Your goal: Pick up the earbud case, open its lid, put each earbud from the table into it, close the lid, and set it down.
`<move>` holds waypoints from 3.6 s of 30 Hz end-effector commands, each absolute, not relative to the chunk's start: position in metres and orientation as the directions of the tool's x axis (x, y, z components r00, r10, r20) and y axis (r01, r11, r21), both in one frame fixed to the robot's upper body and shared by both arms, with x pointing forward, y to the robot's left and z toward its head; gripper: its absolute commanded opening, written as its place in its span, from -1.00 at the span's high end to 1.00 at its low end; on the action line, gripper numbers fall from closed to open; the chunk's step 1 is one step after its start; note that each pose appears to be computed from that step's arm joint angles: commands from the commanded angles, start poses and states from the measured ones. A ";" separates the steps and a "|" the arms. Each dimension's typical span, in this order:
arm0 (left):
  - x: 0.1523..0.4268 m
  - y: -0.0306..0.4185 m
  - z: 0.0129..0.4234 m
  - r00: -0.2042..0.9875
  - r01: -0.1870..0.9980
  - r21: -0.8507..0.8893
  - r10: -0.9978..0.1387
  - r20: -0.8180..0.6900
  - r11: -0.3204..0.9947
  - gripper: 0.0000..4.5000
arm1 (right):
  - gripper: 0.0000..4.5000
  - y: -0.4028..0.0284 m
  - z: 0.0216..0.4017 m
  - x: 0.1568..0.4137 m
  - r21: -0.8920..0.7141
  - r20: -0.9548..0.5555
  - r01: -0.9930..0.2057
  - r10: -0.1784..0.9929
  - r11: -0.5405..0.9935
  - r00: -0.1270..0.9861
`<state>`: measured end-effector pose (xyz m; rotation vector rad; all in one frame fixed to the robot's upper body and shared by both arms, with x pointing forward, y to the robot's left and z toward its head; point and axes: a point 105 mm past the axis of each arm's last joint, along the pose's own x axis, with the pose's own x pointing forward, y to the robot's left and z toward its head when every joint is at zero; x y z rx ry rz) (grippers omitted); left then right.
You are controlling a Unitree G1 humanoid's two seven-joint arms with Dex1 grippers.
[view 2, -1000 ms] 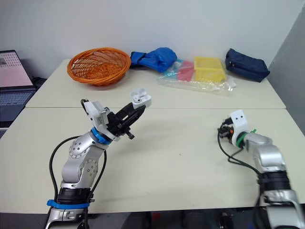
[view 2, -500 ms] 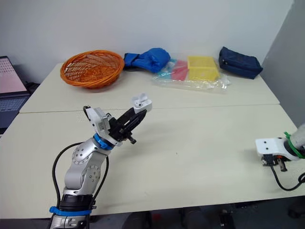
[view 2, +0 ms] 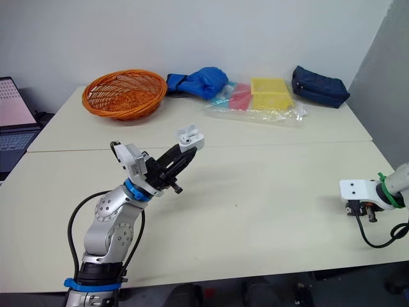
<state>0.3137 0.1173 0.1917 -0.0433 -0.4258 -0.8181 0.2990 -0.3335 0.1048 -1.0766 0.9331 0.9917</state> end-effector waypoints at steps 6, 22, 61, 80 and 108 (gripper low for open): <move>0.311 0.114 0.206 0.566 0.725 0.157 -0.710 0.420 0.671 0.66 | 0.07 -0.340 0.100 0.292 -0.237 -0.950 -0.953 0.158 0.189 0.268; 0.309 0.112 0.205 0.557 0.733 0.157 -0.717 0.419 0.662 0.66 | 0.07 -0.347 0.102 0.288 -0.236 -0.964 -0.969 0.107 0.079 0.243; 0.309 0.116 0.203 0.566 0.723 0.161 -0.709 0.419 0.672 0.66 | 0.82 -0.346 0.100 0.291 -0.246 -0.963 -0.969 0.113 0.001 0.244; 0.312 0.111 0.202 0.542 0.748 0.152 -0.727 0.422 0.646 0.66 | 0.82 -0.078 0.286 0.315 -0.138 0.108 -0.911 0.920 0.388 0.376; 0.310 0.099 0.213 0.473 0.791 0.176 -0.767 0.433 0.586 0.66 | 0.82 -0.028 0.261 0.314 -0.132 0.101 -0.877 0.887 0.462 0.451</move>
